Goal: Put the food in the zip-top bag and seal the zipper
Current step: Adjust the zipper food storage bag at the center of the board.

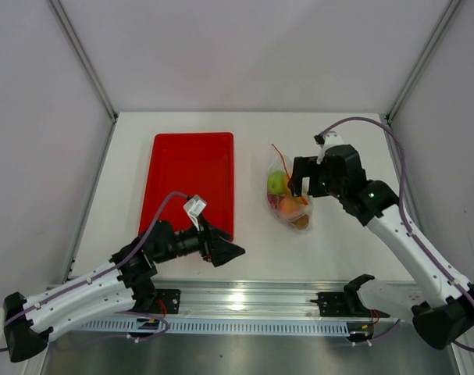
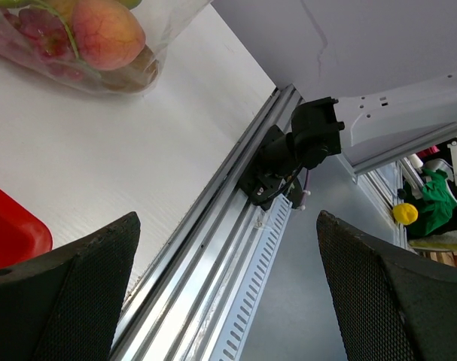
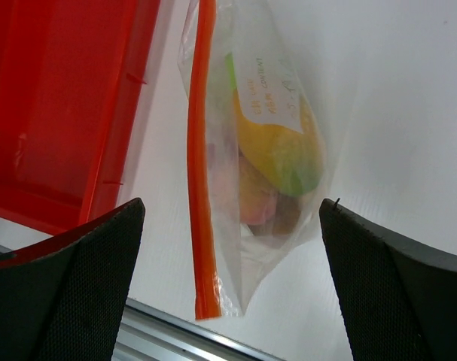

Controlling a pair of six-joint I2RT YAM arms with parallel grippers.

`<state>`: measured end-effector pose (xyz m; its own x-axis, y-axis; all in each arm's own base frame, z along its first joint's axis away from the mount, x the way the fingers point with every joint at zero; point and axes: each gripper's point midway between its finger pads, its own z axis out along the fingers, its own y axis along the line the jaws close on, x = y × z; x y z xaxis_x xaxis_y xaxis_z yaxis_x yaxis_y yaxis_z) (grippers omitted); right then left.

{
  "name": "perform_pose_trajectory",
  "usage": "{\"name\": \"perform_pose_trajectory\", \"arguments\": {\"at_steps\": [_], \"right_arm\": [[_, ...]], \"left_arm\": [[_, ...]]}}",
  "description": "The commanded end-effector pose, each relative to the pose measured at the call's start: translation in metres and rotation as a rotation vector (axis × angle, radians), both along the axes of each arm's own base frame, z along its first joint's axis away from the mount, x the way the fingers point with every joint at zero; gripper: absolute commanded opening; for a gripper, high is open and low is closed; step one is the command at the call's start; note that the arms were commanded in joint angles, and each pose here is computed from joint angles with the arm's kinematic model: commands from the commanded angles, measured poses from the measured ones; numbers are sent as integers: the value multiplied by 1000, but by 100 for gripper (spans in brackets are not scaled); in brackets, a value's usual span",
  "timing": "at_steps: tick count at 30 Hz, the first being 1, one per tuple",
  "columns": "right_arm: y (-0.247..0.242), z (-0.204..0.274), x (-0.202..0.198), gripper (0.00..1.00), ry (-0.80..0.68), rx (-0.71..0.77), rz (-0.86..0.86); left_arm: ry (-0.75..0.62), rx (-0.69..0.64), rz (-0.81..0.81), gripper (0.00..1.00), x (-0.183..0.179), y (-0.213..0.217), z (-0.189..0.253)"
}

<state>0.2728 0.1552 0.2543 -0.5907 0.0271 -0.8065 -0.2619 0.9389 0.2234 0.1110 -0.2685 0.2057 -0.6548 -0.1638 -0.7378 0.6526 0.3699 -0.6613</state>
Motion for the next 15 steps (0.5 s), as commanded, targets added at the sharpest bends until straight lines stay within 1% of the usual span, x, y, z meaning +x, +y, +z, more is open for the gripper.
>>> {"name": "perform_pose_trajectory", "arguments": {"at_steps": [1, 3, 5, 6, 8, 9, 11, 12, 14, 15], "right_arm": [[21, -22, 11, 99, 46, -36, 86], [21, -41, 25, 99, 82, -102, 68], [29, -56, 35, 97, 108, -156, 89], [32, -59, 39, 95, 113, -176, 96], [35, -64, 46, 87, 119, -222, 104], [38, -65, 53, 74, 121, -232, 104], [47, -61, 56, 59, 112, -227, 125], [52, -57, 60, 38, 102, -213, 131], [67, -48, 59, 17, 92, -162, 170], [72, -46, 59, 0, 92, -145, 181]], "left_arm": [[-8, -47, -16, 100, -1, -4, 11], [-7, -51, -17, 99, -2, -4, 11], [-8, -55, -15, 99, -2, -2, 12], [-8, -55, -14, 99, -2, -2, 12], [-7, -55, -14, 100, -3, -1, 12], [-8, -57, -14, 100, -4, 0, 13], [-7, -55, -14, 100, -4, 0, 13], [-6, -54, -14, 100, -4, 1, 11], [-7, -57, -9, 100, -3, 1, 12], [-3, -55, -9, 100, -3, 0, 11]]}}
